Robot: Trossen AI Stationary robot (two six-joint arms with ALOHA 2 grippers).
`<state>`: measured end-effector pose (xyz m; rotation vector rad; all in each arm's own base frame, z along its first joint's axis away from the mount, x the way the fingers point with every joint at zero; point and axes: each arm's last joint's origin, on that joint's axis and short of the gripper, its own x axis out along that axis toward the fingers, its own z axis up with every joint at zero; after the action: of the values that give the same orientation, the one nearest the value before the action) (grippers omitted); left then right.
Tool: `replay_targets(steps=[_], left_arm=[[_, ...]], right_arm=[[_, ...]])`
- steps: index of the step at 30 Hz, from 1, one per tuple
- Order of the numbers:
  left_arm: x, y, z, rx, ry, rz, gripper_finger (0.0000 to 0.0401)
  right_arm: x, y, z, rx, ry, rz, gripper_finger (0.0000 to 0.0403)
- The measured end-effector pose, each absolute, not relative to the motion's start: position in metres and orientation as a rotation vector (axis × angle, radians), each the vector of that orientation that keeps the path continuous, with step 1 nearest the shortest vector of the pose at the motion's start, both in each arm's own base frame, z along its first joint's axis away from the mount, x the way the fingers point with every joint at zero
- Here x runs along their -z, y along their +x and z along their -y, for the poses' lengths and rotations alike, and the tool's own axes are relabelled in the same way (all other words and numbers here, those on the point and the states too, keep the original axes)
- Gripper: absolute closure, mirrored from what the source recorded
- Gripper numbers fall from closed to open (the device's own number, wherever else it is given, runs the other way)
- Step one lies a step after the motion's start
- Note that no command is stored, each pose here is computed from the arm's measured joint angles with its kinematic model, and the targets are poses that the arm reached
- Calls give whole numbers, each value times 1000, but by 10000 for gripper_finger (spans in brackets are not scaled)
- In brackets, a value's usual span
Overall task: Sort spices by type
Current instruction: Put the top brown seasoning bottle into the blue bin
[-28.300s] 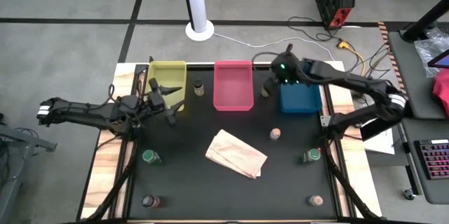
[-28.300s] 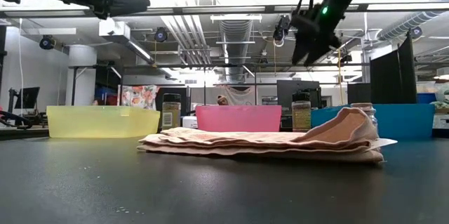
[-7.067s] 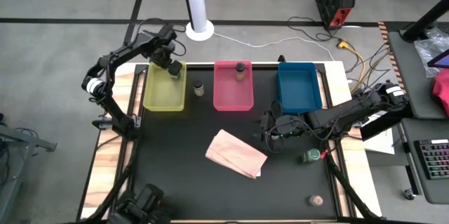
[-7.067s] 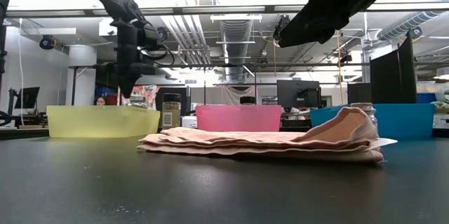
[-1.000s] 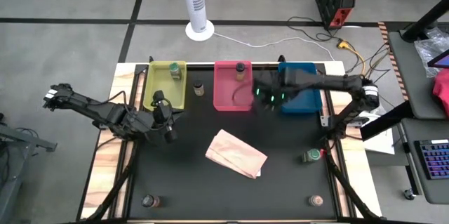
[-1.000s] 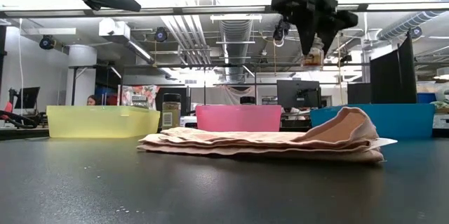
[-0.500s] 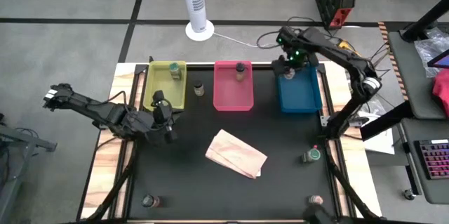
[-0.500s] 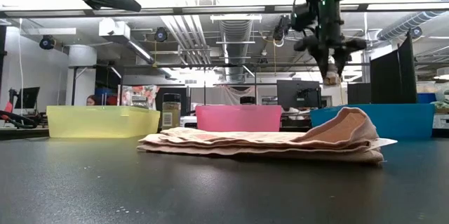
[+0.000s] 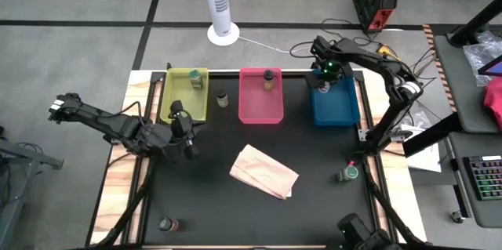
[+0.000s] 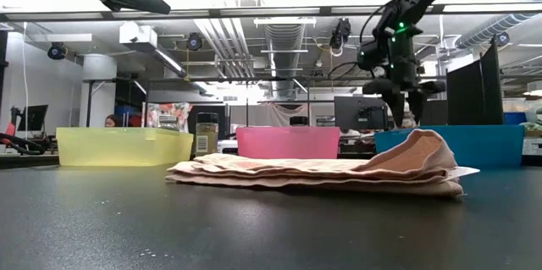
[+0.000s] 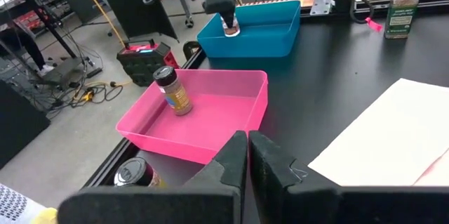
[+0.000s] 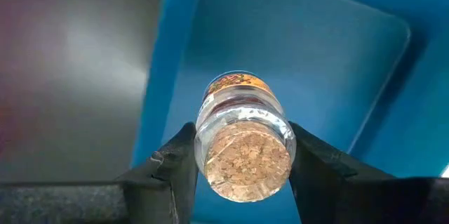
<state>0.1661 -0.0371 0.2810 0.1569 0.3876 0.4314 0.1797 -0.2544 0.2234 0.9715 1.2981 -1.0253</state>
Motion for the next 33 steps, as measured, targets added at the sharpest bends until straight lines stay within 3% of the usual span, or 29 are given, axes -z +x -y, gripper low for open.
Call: replay_targets(steps=[12, 27, 33], left_arm=[[-281, 166, 37, -432, 153, -387, 401], [-281, 166, 37, -432, 153, -387, 401], [-281, 166, 37, -432, 153, -386, 401]], right_arm=[[-201, 175, 262, 1032, 976, -1185, 235], [-188, 165, 258, 1036, 990, -1240, 235], [-188, 165, 259, 1040, 972, -1232, 175]])
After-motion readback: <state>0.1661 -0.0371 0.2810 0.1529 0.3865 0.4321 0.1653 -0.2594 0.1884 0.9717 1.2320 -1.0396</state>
